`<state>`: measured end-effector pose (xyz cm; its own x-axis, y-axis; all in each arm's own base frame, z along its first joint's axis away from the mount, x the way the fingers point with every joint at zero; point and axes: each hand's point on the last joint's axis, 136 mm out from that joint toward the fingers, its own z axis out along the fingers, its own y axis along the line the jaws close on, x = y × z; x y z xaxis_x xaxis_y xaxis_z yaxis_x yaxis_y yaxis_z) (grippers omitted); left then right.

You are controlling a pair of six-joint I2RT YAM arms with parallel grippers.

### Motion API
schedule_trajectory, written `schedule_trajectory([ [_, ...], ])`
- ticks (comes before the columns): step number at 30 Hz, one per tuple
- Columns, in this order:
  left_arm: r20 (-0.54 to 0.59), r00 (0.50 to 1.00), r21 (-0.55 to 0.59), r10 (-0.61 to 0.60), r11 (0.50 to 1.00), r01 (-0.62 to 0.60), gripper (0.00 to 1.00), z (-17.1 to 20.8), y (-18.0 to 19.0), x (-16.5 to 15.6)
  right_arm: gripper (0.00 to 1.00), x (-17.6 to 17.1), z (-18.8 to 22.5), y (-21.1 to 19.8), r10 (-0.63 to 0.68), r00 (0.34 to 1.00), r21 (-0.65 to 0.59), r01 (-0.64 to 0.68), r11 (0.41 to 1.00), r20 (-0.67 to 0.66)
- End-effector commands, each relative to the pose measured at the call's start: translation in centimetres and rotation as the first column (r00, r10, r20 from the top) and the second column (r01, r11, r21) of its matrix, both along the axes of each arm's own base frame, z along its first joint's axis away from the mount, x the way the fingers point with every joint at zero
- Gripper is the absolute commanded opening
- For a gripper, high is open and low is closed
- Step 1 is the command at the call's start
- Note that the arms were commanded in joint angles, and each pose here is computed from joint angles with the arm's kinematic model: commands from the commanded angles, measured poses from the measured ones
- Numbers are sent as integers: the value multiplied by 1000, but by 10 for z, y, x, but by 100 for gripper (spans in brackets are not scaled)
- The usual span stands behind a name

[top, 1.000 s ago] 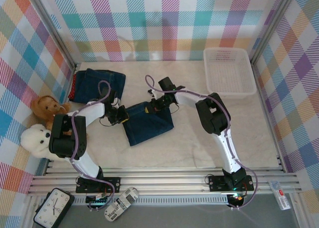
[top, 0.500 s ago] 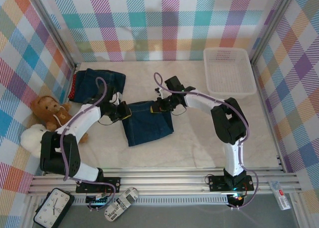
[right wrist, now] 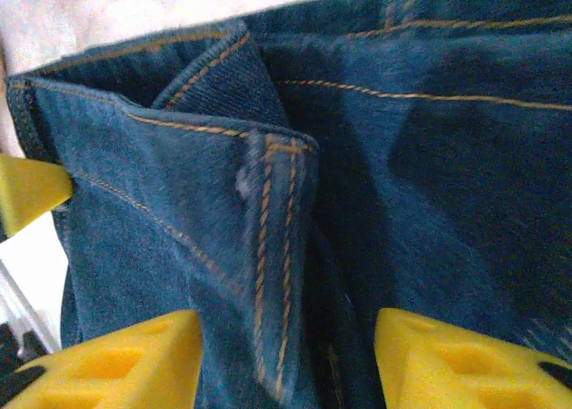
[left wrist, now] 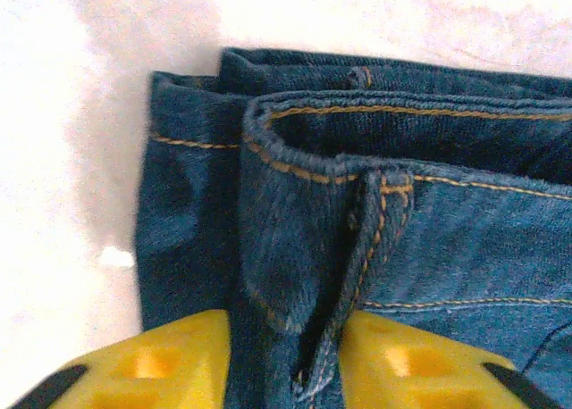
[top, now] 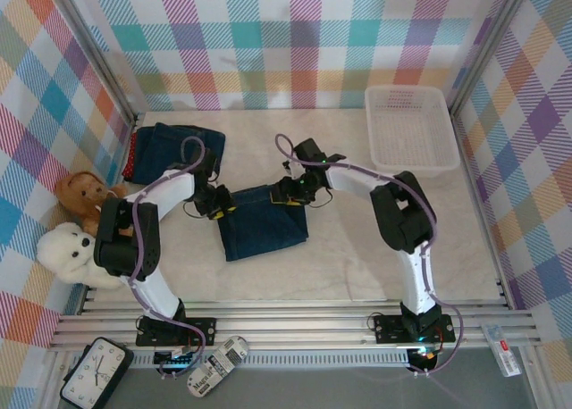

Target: Fold and stack the skirts

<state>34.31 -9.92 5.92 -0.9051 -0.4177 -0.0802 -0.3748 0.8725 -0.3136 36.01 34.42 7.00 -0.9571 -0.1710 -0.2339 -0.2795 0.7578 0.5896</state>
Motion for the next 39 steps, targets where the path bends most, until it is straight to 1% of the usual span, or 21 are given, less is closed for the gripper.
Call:
schedule_trajectory([
  [1, 52, 998, 51, 37, 998, -40, 41, 46, 14, -5, 51, 2, 31, -17, -67, 993, -58, 72, 996, 93],
  [2, 56, 997, 49, 44, 998, -46, 41, 52, 14, -8, 44, 0, 35, -13, -58, 993, -49, 63, 997, 101],
  [3, 63, 997, 38, 53, 998, -56, 41, 57, 13, -11, 29, -2, 40, -7, -49, 993, -30, 52, 998, 108],
  [4, 71, 995, 12, 68, 998, -69, 40, 62, 10, -14, 18, -4, 44, 1, -31, 994, -3, 32, 1000, 108],
  [5, 81, 994, -32, 80, 996, -78, 39, 66, 3, -15, 12, -6, 46, 9, -18, 995, 25, 16, 1000, 102],
  [7, 87, 991, -203, 106, 975, -87, 34, 69, -24, -17, 5, -5, 46, 26, -5, 997, 75, -1, 997, 82],
  [9, 54, 989, -334, 140, 936, -114, 29, 65, -46, -20, 2, 0, 43, 38, -17, 998, 100, 11, 995, 65],
  [11, 19, 985, -394, 172, 907, -151, 27, 57, -58, -23, 0, 9, 37, 48, -37, 998, 113, 31, 993, 55],
  [16, -71, 964, -346, 258, 900, -266, 29, 10, -54, -38, 0, 29, 2, 58, -115, 993, 83, 113, 990, 19],
  [17, -98, 957, -311, 273, 905, -289, 30, -5, -49, -44, 0, 32, -8, 55, -140, 990, 55, 139, 989, 10],
  [19, -185, 933, -185, 309, 921, -342, 30, -41, -32, -68, 0, 40, -37, 39, -221, 975, -61, 221, 973, 10],
  [21, -248, 917, -126, 311, 929, -349, 30, -67, -26, -87, 0, 45, -58, 28, -259, 966, -135, 260, 956, 24],
  [24, -304, 910, -48, 283, 949, -312, 30, -88, -17, -104, 0, 46, -59, 30, -248, 969, -134, 248, 959, 22],
  [27, -252, 938, -105, 238, 957, -271, 35, -69, -25, -88, 9, 45, -33, 35, -214, 975, -64, 218, 974, 64],
  [30, -124, 969, -129, 213, 965, -229, 53, -20, -26, -59, 23, 33, -3, 32, -169, 980, -13, 172, 985, 107],
  [32, -25, 980, -133, 195, 971, -197, 68, 16, -25, -41, 34, 19, 12, 27, -132, 984, 12, 132, 991, 119],
  [34, 49, 985, -155, 168, 975, -158, 78, 44, -29, -26, 43, 2, 25, 24, -89, 989, 41, 85, 996, 117],
  [36, 94, 989, -211, 111, 973, -89, 80, 65, -42, -10, 63, -14, 31, 21, -56, 993, 62, 50, 997, 106],
  [37, 103, 990, -223, 92, 973, -68, 80, 71, -47, -3, 85, -22, 35, 20, -35, 994, 83, 26, 996, 106],
  [38, 117, 990, -229, 82, 972, -54, 81, 75, -50, 4, 99, -30, 38, 20, -13, 994, 109, 1, 994, 108],
  [39, 122, 989, -226, 85, 973, -56, 81, 74, -50, 10, 99, -36, 41, 19, 2, 993, 127, -17, 992, 114],
])
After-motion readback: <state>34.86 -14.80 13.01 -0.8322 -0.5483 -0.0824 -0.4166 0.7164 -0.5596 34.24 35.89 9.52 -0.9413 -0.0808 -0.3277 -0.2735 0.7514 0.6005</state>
